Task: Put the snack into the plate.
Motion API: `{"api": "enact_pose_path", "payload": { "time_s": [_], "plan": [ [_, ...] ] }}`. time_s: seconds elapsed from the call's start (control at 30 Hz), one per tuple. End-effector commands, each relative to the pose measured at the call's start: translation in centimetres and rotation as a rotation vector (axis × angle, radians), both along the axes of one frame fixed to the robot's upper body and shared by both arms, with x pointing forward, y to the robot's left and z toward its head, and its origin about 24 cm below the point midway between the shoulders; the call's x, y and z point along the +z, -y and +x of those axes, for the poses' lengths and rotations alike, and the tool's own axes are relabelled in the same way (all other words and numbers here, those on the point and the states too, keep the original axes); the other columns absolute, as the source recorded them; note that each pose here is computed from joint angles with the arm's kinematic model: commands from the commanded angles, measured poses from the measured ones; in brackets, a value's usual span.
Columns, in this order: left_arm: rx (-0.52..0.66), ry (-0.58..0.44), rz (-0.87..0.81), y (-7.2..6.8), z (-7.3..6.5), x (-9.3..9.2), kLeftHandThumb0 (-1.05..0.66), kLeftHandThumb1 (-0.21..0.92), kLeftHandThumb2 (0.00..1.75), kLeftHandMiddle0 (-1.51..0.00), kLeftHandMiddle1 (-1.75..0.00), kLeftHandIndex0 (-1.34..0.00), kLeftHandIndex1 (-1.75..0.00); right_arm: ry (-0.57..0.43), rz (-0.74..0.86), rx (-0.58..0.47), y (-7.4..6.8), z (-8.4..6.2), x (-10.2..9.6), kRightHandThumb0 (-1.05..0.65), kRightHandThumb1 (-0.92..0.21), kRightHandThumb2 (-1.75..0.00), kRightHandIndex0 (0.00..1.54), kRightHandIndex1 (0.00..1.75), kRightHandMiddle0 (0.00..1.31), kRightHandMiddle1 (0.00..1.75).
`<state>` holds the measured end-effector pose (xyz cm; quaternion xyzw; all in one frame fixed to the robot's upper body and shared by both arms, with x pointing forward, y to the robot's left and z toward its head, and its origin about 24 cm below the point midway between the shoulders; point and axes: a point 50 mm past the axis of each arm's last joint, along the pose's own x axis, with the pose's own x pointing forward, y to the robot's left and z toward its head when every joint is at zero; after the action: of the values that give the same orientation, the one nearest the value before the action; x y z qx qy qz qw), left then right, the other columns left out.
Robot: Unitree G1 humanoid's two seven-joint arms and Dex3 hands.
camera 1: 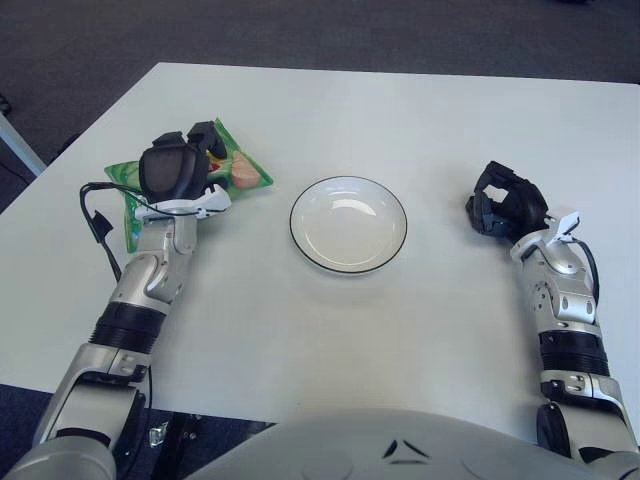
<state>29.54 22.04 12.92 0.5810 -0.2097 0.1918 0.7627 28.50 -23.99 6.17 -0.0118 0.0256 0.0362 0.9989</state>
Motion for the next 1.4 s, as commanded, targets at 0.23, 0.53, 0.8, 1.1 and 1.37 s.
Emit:
{"api": "enact_pose_path", "payload": {
  "time_s": [0.23, 0.53, 0.8, 1.1, 1.37],
  "plan": [
    [-0.048, 0.165, -0.033, 0.4, -1.0, 1.4, 0.0, -0.07, 1.75, -0.9, -1.72, -0.68, -1.75, -0.205, 0.009, 0.019, -0.1, -1.7, -4.2, -0.48, -0.34, -1.29, 1.31, 1.75, 0.6, 1.75],
    [-0.23, 0.279, -0.114, 0.9, -1.8, 2.2, 0.0, -0.06, 1.75, -0.89, -1.75, -0.67, -1.75, -0.201, 0.003, 0.026, -0.2, -1.7, -4.2, -0.48, -0.34, -1.29, 1.31, 1.75, 0.6, 1.75],
    [-0.35, 0.309, -0.111, 0.8, -1.9, 2.3, 0.0, -0.06, 1.75, -0.89, -1.75, -0.67, -1.75, -0.197, 0.004, 0.035, -0.1, -1.7, -4.2, -0.48, -0.34, -1.29, 1.31, 1.75, 0.6, 1.75],
    [-0.438, 0.196, -0.112, 1.5, -2.1, 2.3, 0.0, -0.07, 1.75, -0.9, -1.73, -0.67, -1.75, -0.2, -0.001, 0.047, 0.0, -1.8, -4.2, -0.48, -0.33, -1.29, 1.31, 1.75, 0.6, 1.75],
    [-0.173, 0.071, 0.034, 1.1, -3.2, 2.7, -0.01, -0.07, 1.75, -0.91, -1.73, -0.68, -1.72, -0.199, -0.003, 0.052, -0.1, -1.8, -4.2, -0.48, -0.33, -1.3, 1.31, 1.75, 0.6, 1.75]
  ]
}}
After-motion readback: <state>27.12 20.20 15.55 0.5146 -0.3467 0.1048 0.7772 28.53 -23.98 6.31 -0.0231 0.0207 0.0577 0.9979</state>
